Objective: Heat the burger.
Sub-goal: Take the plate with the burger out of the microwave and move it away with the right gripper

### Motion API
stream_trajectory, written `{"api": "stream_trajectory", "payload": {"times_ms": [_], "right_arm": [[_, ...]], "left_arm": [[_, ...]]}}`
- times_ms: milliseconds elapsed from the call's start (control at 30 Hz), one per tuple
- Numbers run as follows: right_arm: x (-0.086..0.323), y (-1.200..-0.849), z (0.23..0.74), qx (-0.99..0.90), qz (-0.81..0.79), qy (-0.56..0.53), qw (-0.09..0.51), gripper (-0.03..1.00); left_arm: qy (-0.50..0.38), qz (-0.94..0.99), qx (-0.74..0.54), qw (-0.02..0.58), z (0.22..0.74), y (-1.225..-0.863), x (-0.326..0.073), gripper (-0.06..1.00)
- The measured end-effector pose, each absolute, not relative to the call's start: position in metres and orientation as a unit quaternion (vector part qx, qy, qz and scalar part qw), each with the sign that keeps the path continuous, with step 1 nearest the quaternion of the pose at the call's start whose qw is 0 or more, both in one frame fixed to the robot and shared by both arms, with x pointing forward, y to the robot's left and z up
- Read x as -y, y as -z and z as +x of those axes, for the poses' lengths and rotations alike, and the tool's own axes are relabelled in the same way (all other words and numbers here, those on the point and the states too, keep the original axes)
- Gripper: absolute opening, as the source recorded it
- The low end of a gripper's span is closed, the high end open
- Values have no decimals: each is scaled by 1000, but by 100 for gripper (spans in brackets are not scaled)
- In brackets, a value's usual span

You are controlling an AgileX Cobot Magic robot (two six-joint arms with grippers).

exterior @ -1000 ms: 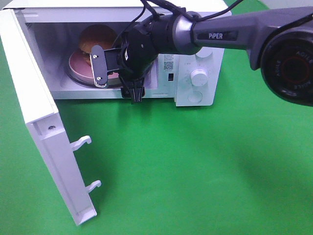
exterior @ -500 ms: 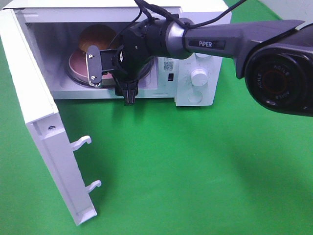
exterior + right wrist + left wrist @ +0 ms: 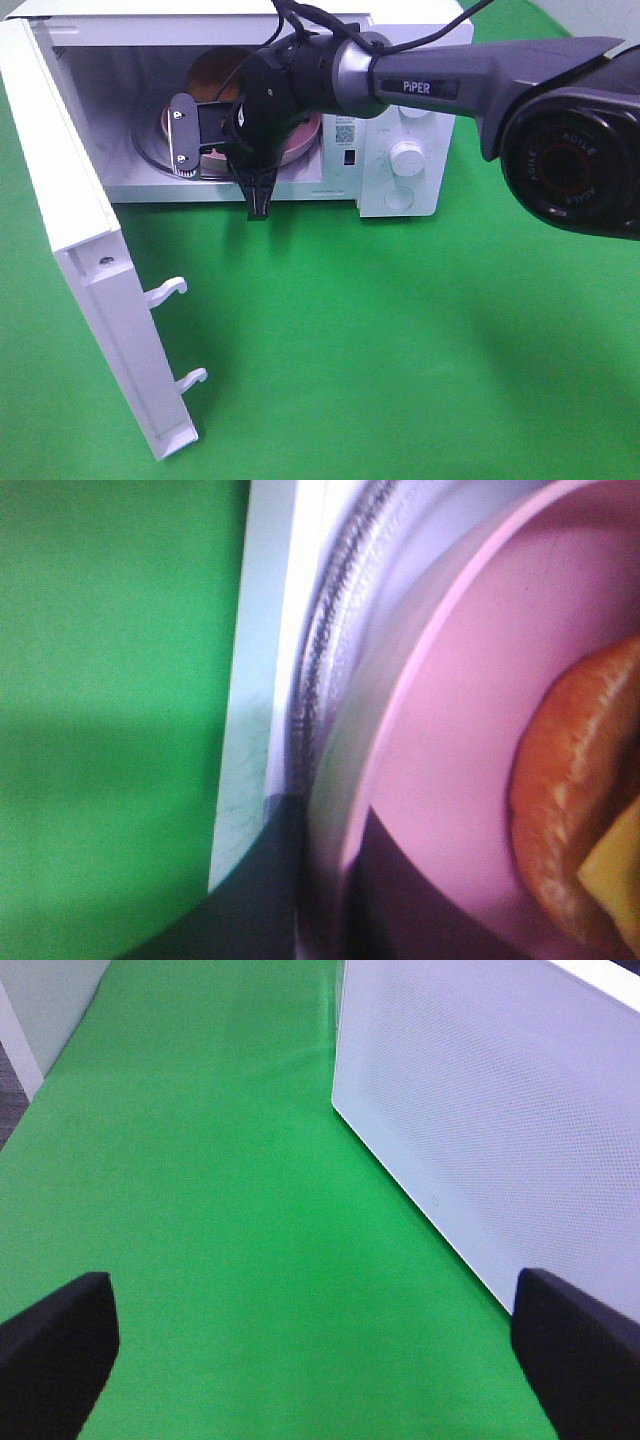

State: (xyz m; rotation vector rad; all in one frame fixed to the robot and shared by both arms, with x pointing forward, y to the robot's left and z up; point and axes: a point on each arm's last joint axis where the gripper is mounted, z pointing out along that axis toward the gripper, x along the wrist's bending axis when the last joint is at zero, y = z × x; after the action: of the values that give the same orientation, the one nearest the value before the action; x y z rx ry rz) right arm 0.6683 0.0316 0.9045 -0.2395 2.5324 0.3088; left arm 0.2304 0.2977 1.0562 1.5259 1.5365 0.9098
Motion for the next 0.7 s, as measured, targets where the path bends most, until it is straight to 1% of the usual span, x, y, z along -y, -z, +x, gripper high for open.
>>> {"api": "stream_trajectory", "payload": {"times_ms": [233, 433, 667, 700], "right_arm": [[-31, -908, 665, -950, -91, -108, 278, 8], [-29, -916, 651, -951, -116, -98, 268, 8], [-16, -918, 631, -944, -139, -108, 279, 8], [-12, -919, 626, -939, -150, -110, 288, 8]], "left_arm": [[-357, 599, -603, 386, 230, -1056, -298, 99], [-357, 599, -603, 386, 230, -1056, -298, 99], [-357, 599, -603, 386, 230, -1056, -298, 99], [-357, 599, -603, 386, 230, -1056, -298, 99]]}}
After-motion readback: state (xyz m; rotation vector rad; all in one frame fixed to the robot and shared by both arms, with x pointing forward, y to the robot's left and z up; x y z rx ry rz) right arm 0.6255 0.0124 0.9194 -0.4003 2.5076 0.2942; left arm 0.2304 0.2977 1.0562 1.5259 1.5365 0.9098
